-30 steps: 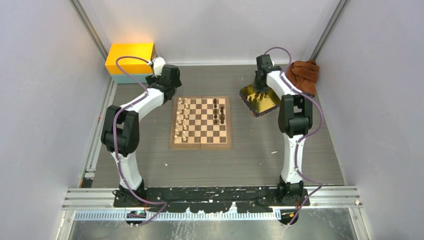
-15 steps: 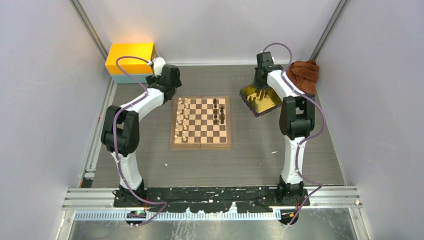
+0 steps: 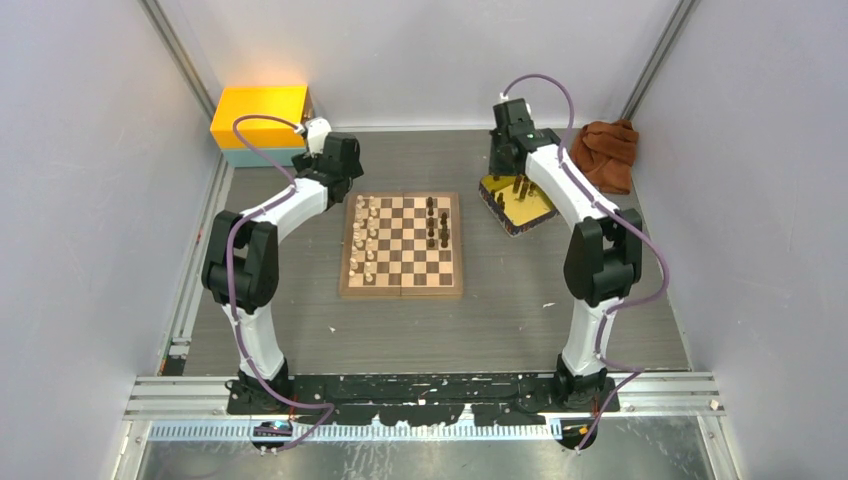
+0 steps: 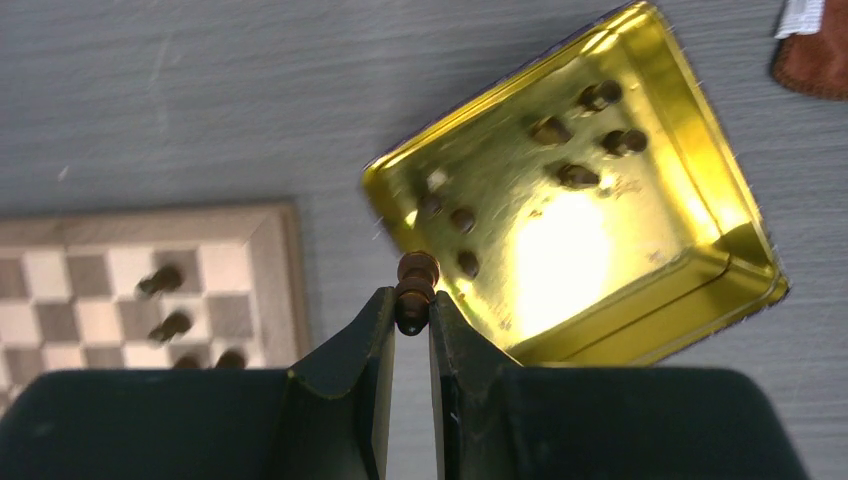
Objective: Set up the chess pieces on the board
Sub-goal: Place the chess piece on the chessboard, then pick up the chess piece from the storage box.
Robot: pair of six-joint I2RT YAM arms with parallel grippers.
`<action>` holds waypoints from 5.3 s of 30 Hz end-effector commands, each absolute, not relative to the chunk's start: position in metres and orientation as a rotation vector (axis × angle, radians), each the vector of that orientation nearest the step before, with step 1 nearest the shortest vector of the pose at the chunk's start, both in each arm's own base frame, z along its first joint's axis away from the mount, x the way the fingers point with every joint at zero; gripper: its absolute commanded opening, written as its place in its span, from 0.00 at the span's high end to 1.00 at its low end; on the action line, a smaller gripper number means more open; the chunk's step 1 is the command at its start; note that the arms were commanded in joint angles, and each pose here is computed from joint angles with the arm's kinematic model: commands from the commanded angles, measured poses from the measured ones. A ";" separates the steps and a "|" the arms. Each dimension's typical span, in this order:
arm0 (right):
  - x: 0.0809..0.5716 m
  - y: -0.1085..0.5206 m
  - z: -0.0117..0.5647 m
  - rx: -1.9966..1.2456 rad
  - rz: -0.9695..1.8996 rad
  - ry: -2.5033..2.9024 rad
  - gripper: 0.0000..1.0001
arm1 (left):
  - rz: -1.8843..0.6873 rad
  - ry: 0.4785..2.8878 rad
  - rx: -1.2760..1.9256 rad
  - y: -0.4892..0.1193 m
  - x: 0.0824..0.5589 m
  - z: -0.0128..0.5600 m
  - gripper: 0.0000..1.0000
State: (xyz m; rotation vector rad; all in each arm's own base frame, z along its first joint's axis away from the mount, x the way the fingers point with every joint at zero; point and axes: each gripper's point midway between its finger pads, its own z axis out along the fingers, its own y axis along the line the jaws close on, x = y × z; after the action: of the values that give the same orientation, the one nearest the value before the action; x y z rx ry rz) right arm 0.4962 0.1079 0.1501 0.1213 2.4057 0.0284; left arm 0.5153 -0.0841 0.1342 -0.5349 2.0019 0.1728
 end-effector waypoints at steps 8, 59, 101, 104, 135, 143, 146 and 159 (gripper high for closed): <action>0.391 0.153 0.206 -0.068 0.050 2.377 0.99 | 0.125 1.928 -0.535 -0.091 0.502 0.176 0.07; 0.322 0.257 0.096 -0.356 0.118 2.529 0.99 | 0.118 1.903 -0.513 -0.085 0.472 0.186 0.07; 0.331 0.264 0.083 -0.391 0.096 2.541 0.83 | 0.131 1.915 -0.500 -0.085 0.472 0.180 0.07; 0.331 0.263 0.083 -0.389 0.095 2.541 0.76 | 0.131 1.915 -0.499 -0.085 0.472 0.180 0.07; 0.341 0.261 0.160 -0.347 0.138 2.398 0.66 | 0.125 1.904 -0.500 -0.086 0.474 0.186 0.07; 0.368 0.232 0.214 -0.187 0.122 2.284 0.62 | 0.118 1.897 -0.499 -0.089 0.477 0.191 0.07; 0.393 0.201 0.216 -0.067 0.087 2.286 0.61 | 0.114 1.894 -0.497 -0.090 0.478 0.193 0.07; 0.489 0.105 0.171 0.219 -0.055 2.336 0.58 | 0.113 1.903 -0.491 -0.092 0.478 0.189 0.07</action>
State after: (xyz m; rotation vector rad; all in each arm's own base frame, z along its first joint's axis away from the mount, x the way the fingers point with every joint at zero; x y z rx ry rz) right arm 0.4591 0.1136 0.1589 0.1808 2.3968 -0.0645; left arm 0.4660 -0.0877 0.1579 -0.4732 1.9904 0.1523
